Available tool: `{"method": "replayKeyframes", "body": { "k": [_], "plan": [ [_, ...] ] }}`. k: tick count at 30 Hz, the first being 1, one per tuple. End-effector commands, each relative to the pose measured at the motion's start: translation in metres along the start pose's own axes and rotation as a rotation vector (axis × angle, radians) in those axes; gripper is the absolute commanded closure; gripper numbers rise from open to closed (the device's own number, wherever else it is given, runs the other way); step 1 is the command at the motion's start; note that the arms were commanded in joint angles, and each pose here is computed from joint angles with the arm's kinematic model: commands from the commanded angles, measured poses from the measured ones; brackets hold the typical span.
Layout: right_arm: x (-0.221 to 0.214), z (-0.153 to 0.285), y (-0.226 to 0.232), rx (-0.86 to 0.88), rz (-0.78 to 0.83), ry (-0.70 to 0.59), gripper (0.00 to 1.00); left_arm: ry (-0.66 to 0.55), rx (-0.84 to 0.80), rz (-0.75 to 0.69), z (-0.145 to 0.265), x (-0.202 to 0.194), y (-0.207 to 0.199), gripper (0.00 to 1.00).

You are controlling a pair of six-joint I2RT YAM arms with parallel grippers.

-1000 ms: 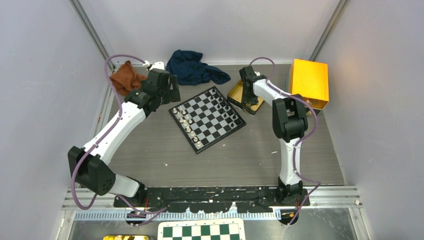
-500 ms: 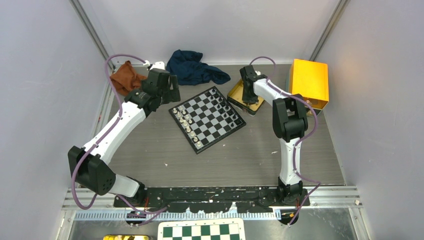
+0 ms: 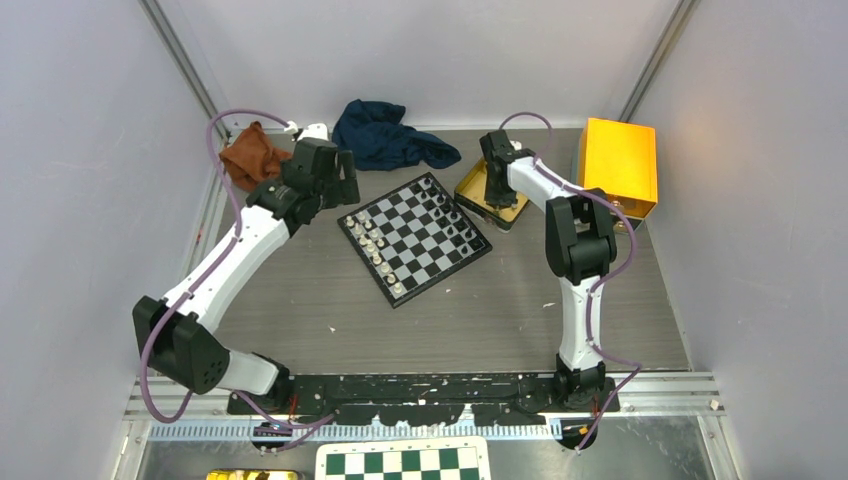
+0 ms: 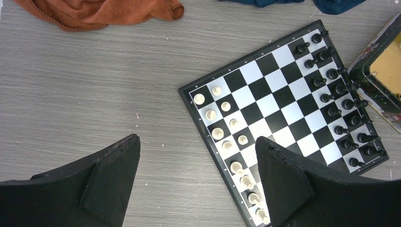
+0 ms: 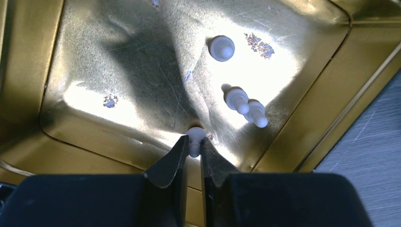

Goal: Set up the chess pieces on the board
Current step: Pick up the chess piece from the storage box.

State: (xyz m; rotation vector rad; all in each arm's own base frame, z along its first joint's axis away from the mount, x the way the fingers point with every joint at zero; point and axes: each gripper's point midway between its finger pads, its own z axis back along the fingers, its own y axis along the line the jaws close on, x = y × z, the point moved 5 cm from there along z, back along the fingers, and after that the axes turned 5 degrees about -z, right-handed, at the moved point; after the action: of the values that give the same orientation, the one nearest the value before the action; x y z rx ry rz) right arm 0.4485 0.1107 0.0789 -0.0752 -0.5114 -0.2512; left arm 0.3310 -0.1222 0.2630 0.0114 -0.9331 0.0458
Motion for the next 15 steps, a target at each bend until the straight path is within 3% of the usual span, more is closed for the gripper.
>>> {"method": "replayKeyframes", "body": {
  "k": [1,15],
  "plan": [
    [0.041,0.055,0.006,0.056,-0.024,-0.156,0.99,-0.088,-0.031,0.043,0.020,0.016,0.002,0.09],
    [0.031,0.115,0.050,0.124,0.097,-0.235,0.99,-0.139,-0.018,0.073,0.050,0.008,0.021,0.09]
  ]
}}
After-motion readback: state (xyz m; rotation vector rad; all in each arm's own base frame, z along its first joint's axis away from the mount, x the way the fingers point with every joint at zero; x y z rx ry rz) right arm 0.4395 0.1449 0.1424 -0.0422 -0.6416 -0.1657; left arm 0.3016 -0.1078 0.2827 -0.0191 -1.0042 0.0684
